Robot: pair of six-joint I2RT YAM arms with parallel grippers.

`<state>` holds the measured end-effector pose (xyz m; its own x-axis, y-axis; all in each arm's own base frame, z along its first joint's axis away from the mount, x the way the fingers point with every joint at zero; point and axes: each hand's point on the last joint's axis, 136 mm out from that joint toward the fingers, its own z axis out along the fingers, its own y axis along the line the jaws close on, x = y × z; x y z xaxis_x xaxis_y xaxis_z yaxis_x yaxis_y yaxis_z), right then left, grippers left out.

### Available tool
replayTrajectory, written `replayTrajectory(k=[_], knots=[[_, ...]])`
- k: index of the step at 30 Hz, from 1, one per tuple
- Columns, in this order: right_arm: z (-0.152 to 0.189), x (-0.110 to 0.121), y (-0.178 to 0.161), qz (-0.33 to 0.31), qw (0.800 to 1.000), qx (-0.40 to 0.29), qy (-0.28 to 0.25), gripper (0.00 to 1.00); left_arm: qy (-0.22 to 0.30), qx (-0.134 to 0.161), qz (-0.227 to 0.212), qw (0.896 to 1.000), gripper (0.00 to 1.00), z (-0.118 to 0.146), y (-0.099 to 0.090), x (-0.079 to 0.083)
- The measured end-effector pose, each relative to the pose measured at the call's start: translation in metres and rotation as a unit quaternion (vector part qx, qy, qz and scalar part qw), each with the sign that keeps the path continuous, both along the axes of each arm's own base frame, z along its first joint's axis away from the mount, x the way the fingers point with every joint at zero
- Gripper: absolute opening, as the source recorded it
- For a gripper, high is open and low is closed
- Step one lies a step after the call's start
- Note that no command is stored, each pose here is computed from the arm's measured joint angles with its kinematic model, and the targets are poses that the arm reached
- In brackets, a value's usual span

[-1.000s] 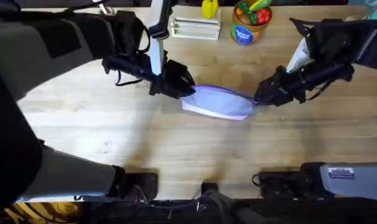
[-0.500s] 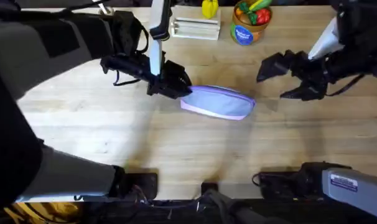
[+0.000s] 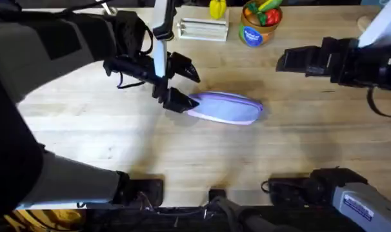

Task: Unzip the bag, pick up the pens from the table one at a time and place them inside, then zip the bag closed.

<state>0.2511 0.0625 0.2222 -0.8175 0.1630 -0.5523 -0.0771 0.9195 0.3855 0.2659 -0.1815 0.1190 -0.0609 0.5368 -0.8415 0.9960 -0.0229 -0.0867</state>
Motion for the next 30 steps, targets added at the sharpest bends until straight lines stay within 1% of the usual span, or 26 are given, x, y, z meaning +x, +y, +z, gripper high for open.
replayTrajectory(k=[1, 2, 3, 6, 9, 11, 13, 16, 18, 20, 22, 24, 27, 29, 30], knots=[[0.003, -0.002, 0.001, 0.006, 1.0, -0.004, -0.009, 0.996, -0.001, -0.001, 0.0, 1.0, 0.873, 0.0, 0.0, 0.0], [0.006, -0.003, 0.001, 0.01, 1.0, -0.008, -0.017, 0.996, 0.002, -0.001, 0.002, 1.0, 0.964, 0.0, 0.0, 0.0], [0.008, -0.004, 0.0, 0.013, 1.0, -0.011, -0.023, 0.996, 0.003, -0.001, 0.003, 1.0, 0.984, 0.0, 0.0, 0.0], [0.012, -0.006, 0.0, 0.028, 0.998, -0.024, -0.041, 0.997, -0.005, -0.001, 0.003, 1.0, 0.993, 0.0, 0.0, 0.003], [0.015, -0.007, -0.001, 0.046, 0.996, -0.042, -0.056, 0.996, -0.009, 0.007, 0.004, 1.0, 0.995, -0.002, 0.002, 0.005], [0.016, -0.008, -0.001, 0.057, 0.995, -0.053, -0.066, 0.996, -0.004, 0.022, 0.005, 1.0, 0.995, -0.004, 0.005, 0.002], [0.018, -0.009, -0.001, 0.067, 0.993, -0.062, -0.075, 0.996, -0.002, 0.045, 0.008, 0.999, 0.995, -0.001, 0.01, -0.002], [0.022, -0.011, -0.002, 0.075, 0.99, -0.072, -0.09, 0.996, -0.027, 0.081, 0.027, 0.996, 0.995, 0.022, 0.019, 0.001], [0.026, -0.012, -0.002, 0.079, 0.989, -0.077, -0.101, 0.996, -0.057, 0.102, 0.055, 0.992, 0.995, 0.047, 0.025, 0.007], [0.028, -0.013, -0.002, 0.081, 0.988, -0.079, -0.107, 0.996, -0.081, 0.119, 0.095, 0.985, 0.994, 0.075, 0.032, 0.012], [0.029, -0.014, -0.002, 0.082, 0.987, -0.08, -0.109, 0.997, -0.09, 0.128, 0.139, 0.978, 0.995, 0.099, 0.039, 0.011], [0.028, -0.016, -0.002, 0.083, 0.988, -0.081, -0.107, 0.997, -0.082, 0.133, 0.193, 0.969, 0.994, 0.12, 0.047, 0.007], [0.027, -0.017, -0.002, 0.084, 0.988, -0.082, -0.103, 0.997, -0.056, 0.135, 0.272, 0.951, 0.994, 0.14, 0.059, 0.001], [0.026, -0.019, -0.002, 0.085, 0.988, -0.082, -0.1, 0.997, -0.032, 0.131, 0.327, 0.935, 0.994, 0.148, 0.066, -0.003], [0.025, -0.019, -0.002, 0.085, 0.988, -0.082, -0.097, 0.997, -0.019, 0.125, 0.358, 0.925, 0.994, 0.153, 0.07, -0.005]])
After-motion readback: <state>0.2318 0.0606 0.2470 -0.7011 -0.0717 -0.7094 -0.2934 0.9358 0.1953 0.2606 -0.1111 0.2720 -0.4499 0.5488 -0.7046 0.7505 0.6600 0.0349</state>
